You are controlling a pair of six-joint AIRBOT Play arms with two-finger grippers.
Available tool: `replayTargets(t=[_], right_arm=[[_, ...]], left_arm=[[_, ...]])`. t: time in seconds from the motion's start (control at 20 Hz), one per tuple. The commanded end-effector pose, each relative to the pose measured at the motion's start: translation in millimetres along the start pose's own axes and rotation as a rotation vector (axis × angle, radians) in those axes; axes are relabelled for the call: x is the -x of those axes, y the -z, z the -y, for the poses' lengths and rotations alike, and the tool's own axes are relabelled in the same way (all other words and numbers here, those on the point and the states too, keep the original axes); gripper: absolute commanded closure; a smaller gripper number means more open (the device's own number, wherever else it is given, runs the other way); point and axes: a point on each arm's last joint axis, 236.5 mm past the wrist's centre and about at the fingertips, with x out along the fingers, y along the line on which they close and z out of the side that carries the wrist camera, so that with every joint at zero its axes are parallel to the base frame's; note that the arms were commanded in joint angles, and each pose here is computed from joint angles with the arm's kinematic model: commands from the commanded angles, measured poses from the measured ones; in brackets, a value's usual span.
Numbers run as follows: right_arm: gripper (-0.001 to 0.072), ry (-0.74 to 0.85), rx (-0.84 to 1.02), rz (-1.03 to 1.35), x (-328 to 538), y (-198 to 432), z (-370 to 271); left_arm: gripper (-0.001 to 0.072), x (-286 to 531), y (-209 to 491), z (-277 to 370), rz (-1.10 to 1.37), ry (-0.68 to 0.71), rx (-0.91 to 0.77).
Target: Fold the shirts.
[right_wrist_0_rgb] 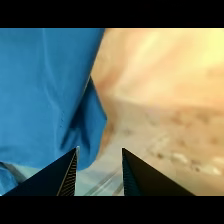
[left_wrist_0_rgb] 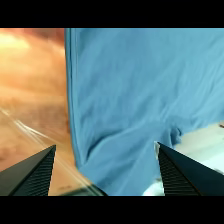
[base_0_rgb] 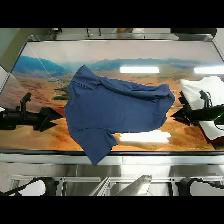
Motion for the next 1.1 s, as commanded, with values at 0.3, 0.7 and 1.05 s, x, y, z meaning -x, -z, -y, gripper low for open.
replayTargets(t=[0.3, 0.7, 1.05], right_arm=[[0.0405, -0.013, -0.023, 0.018, -47.4, -8.0, -12.6], [0.0699, 0.076, -0.046, 0.019, -7.6, 1.8, -10.1], [0.0698, 0.248, -0.042, 0.177, 62.8, 36.2, -25.5]], left_arm=[[0.0024, -17.4, 19.4, -3.3, -0.004, 0.045, 0.025], [0.0024, -18.5, 19.1, -3.4, -0.004, 0.040, 0.019], [0.0024, -41.2, 29.6, 12.7, -0.056, 0.009, -0.073]])
